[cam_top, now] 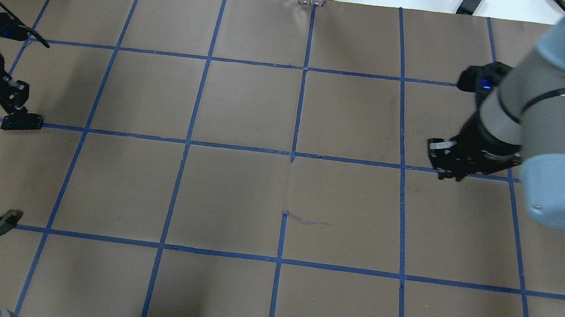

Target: Place bearing gear from tray to pile

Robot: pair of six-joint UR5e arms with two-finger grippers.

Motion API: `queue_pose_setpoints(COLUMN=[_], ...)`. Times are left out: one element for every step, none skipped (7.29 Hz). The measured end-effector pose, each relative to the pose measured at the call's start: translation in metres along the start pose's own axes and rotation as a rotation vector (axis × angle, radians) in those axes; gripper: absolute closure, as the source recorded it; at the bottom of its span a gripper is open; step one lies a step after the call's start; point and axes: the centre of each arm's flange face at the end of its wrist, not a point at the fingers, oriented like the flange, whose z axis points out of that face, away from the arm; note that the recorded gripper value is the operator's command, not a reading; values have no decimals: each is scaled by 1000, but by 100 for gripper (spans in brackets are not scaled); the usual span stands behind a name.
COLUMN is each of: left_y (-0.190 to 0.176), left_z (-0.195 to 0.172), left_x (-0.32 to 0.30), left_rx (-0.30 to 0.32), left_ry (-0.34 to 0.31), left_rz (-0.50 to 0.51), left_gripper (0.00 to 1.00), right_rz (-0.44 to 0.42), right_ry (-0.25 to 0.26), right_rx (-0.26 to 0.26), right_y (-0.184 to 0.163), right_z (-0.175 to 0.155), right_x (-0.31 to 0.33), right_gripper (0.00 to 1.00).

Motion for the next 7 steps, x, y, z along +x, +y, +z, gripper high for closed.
queue_pose_setpoints(left_y=[18, 26, 29, 29, 28, 26, 24], left_z=[14, 28, 40, 49, 57, 64, 71], left_x=[-28, -43, -48, -50, -51, -51, -51], left_rx=[-16, -29, -37, -45, -54, -61, -67], left_ry=[21, 41, 56, 68, 79, 89, 100], left_rz=[-19, -31, -38, -41, -40, -41, -47], left_gripper=[100, 100, 100, 100, 100, 100, 100], right_rz=[39, 54, 46, 37, 35, 38, 41], right_ry=[-31, -56, -73, -79, -79, -75, -69], right_rx=[29, 34, 29, 29, 30, 30, 24], right_y=[-10, -19, -27, -32, -34, -35, -36], right_z=[29, 53, 69, 75, 77, 76, 73], right_x=[-57, -100, -131, -146, -152, -153, -150], right_gripper=[82, 80, 74, 13, 0, 0, 0])
